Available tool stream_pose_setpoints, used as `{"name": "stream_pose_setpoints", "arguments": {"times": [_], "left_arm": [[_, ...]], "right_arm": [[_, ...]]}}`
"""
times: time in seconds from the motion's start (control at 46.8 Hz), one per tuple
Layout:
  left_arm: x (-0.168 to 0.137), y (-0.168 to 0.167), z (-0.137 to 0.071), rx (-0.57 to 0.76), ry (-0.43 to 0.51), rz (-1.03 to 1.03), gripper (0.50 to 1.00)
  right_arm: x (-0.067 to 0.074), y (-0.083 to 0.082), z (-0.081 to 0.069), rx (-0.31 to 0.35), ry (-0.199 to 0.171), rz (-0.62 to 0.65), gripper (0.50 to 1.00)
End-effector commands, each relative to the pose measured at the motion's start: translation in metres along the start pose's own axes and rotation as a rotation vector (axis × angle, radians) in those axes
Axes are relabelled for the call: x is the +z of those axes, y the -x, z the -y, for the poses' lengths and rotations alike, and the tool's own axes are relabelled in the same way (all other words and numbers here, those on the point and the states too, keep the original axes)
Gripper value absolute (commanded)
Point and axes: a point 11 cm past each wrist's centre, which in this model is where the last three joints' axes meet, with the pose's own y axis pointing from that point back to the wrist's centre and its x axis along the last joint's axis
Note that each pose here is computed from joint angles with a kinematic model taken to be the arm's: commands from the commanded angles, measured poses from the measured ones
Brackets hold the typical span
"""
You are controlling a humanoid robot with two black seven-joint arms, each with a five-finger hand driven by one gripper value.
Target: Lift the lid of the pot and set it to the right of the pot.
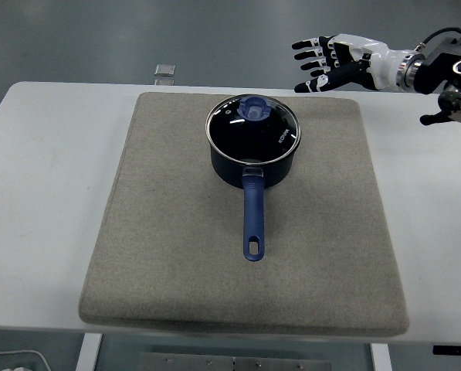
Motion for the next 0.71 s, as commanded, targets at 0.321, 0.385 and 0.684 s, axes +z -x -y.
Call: {"name": "stream_pose_setpoints", "arguments": {"times": [0.321,0.385,0.684], "left_arm": [[0.000,0.000,0.000,0.000,0.000,0.000,1.000],[0.000,0.000,0.000,0.000,0.000,0.000,1.000],[0.000,0.000,0.000,0.000,0.000,0.000,1.000]], "right_arm": [[-0.039,0.020,0.012,-0.082,0.050,-0.384,0.928],[-0.045,0.027,0.016,-0.097,0.053,-0.415,0.928],[-0.055,0.048,0.030,-0.143,0.084,-0.542,0.928]]}}
